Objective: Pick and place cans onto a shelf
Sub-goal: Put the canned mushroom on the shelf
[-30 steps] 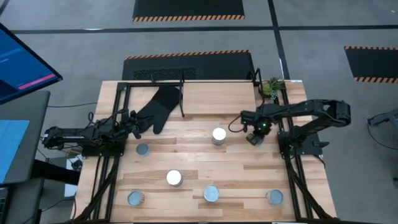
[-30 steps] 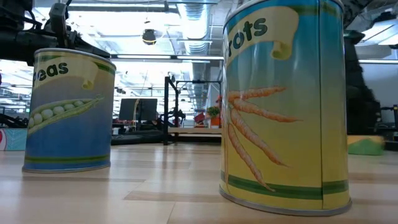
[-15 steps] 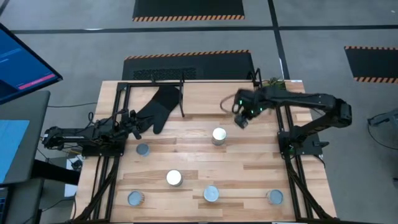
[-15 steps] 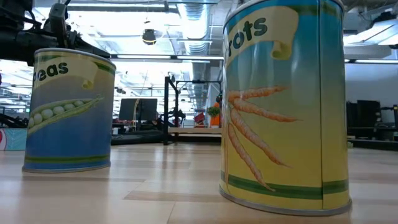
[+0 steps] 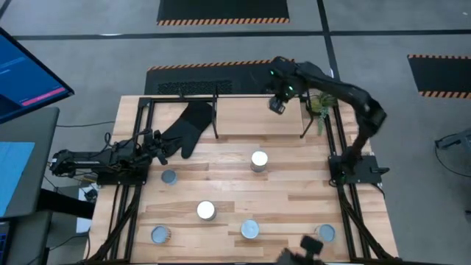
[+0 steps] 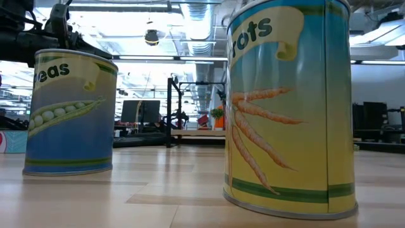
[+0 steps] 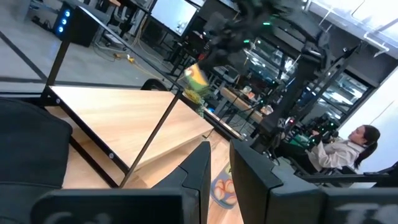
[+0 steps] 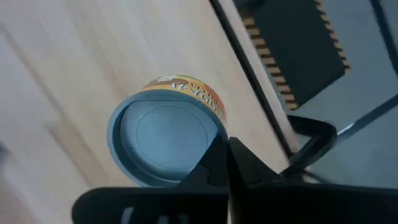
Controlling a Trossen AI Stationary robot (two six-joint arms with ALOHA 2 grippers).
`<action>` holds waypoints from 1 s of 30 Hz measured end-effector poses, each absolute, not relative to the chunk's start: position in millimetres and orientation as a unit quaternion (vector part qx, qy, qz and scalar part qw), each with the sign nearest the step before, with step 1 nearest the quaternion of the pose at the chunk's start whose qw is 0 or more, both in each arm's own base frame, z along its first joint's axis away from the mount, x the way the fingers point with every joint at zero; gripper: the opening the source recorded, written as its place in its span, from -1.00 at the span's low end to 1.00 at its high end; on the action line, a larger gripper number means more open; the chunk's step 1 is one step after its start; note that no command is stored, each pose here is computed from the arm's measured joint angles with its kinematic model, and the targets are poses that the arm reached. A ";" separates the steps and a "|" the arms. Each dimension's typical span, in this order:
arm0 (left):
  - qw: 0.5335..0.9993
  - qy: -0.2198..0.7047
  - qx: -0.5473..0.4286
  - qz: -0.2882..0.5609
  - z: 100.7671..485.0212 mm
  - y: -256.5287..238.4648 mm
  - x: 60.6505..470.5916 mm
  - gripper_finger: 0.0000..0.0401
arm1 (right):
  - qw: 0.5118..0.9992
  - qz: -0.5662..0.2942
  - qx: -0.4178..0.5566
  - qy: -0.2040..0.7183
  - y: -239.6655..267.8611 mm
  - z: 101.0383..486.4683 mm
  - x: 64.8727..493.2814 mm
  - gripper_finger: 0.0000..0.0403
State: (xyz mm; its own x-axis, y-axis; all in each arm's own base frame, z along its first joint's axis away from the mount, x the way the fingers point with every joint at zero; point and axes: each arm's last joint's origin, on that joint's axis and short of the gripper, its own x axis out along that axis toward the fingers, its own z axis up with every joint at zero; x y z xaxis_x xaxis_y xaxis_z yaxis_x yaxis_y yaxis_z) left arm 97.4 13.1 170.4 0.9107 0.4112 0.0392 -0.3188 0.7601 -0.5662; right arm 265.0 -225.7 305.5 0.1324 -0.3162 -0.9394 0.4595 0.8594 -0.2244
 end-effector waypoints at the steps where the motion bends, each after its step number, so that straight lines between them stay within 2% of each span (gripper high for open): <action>1: 0.935 -0.081 -0.286 0.195 170.4 13.1 97.4 -0.75 | 0.742 -0.246 0.052 0.621 -235.1 300.8 265.4 -0.98; 7: 0.935 -0.080 -0.284 0.196 170.3 13.1 97.4 -0.75 | 0.710 -0.190 0.029 0.678 -277.5 274.6 257.6 -0.98; 15: 0.935 -0.080 -0.284 0.196 170.4 13.1 97.4 -0.75 | 0.668 -0.142 0.049 0.729 -300.6 242.0 241.9 -0.98; 24: 0.935 -0.081 -0.286 0.195 170.4 13.1 97.4 -0.75 | 0.667 -0.105 0.042 0.736 -308.0 224.7 244.1 -0.97; 30: 0.935 -0.081 -0.286 0.195 170.4 13.1 97.4 -0.75 | 0.673 -0.120 0.043 0.728 -309.1 225.3 246.4 -0.80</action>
